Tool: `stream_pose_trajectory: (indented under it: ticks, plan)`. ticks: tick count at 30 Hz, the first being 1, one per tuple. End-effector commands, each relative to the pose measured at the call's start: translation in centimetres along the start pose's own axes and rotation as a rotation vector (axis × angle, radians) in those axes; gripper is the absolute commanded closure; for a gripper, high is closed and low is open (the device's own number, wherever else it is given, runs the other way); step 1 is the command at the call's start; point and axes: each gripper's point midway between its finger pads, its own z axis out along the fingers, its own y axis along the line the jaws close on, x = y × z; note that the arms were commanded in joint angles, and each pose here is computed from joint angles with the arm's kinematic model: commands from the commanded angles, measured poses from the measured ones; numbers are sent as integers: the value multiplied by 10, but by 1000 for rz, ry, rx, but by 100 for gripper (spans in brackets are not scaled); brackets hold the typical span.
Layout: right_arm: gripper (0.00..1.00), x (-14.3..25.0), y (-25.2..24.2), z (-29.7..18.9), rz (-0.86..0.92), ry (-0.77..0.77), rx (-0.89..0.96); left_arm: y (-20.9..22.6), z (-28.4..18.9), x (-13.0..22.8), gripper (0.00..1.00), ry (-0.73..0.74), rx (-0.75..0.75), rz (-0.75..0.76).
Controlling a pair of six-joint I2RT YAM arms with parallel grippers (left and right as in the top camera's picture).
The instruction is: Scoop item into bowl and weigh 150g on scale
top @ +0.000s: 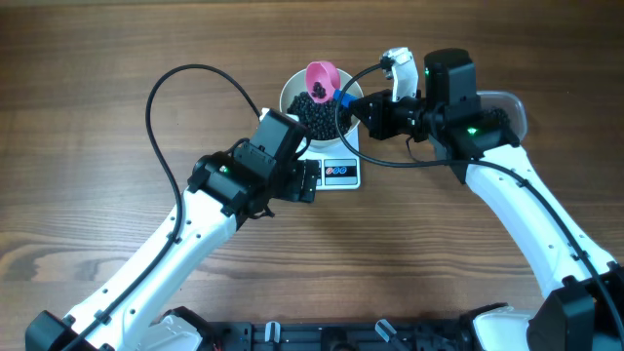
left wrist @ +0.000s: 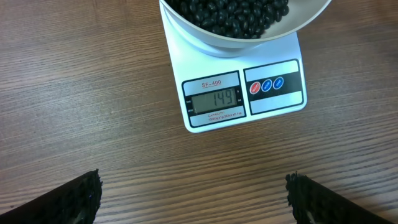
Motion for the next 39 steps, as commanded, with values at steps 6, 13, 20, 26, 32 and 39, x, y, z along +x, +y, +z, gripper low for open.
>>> stream_pose_trajectory:
  ticks: [6,13,20,26,32,39]
  plan:
    - [96,5,-15,2,-407,42,76,2,3,1,0,10,-2,2]
    - [96,4,-6,3,-252,28,29,2,3,1,0,10,-2,2]
    - [96,7,0,3,-296,37,-12,2,3,1,0,9,-2,2]
    - [96,3,-14,3,-205,27,74,2,3,1,0,10,-2,2]
    - [96,2,-17,3,-196,21,94,2,3,1,0,10,-2,2]
    - [96,3,-13,3,-197,24,67,2,3,1,0,10,-2,2]
